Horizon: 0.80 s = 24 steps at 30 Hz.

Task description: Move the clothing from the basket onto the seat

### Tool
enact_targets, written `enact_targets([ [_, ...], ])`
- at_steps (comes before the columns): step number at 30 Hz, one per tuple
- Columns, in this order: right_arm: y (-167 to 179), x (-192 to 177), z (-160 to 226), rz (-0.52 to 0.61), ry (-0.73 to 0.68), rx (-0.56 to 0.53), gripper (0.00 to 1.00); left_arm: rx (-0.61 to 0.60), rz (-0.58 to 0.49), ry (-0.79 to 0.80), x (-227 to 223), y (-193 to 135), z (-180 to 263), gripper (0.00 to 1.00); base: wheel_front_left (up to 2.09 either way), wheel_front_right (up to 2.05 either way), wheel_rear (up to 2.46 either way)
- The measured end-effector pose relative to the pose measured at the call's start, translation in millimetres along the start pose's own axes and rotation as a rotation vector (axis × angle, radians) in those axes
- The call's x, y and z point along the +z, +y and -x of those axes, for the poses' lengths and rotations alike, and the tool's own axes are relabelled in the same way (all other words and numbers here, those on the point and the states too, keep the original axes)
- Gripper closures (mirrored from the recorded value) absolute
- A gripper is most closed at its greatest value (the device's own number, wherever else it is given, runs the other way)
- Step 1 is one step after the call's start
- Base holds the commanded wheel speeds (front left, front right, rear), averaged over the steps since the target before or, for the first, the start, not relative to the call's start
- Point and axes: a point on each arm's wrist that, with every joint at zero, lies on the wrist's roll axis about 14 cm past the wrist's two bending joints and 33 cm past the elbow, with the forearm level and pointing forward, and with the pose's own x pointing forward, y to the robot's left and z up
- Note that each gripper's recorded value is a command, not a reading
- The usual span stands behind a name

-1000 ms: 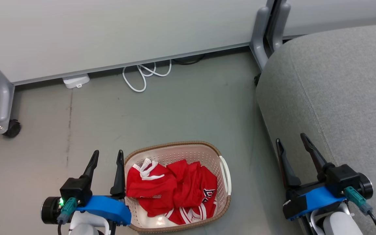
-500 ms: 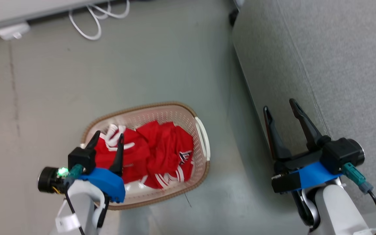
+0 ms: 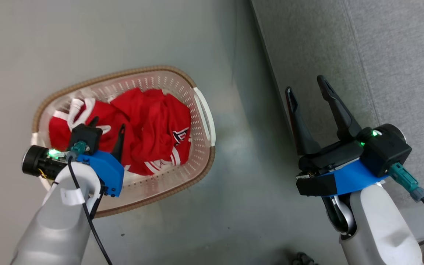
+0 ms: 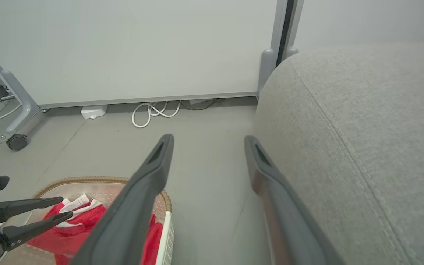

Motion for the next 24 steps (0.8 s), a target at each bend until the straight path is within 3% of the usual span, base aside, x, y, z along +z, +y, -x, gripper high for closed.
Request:
enact_targets([
  [9, -2, -34, -8, -0.019, 0.07, 0.002, 0.0, -0.067, -0.037, 0.208, -59, -2, -25, 0.0, 0.0, 0.0, 0.0],
  [24, -2, -56, -15, -0.031, 0.112, 0.009, 0.0, -0.137, -0.127, 0.344, -94, -3, -41, 0.0, 0.0, 0.0, 0.0],
])
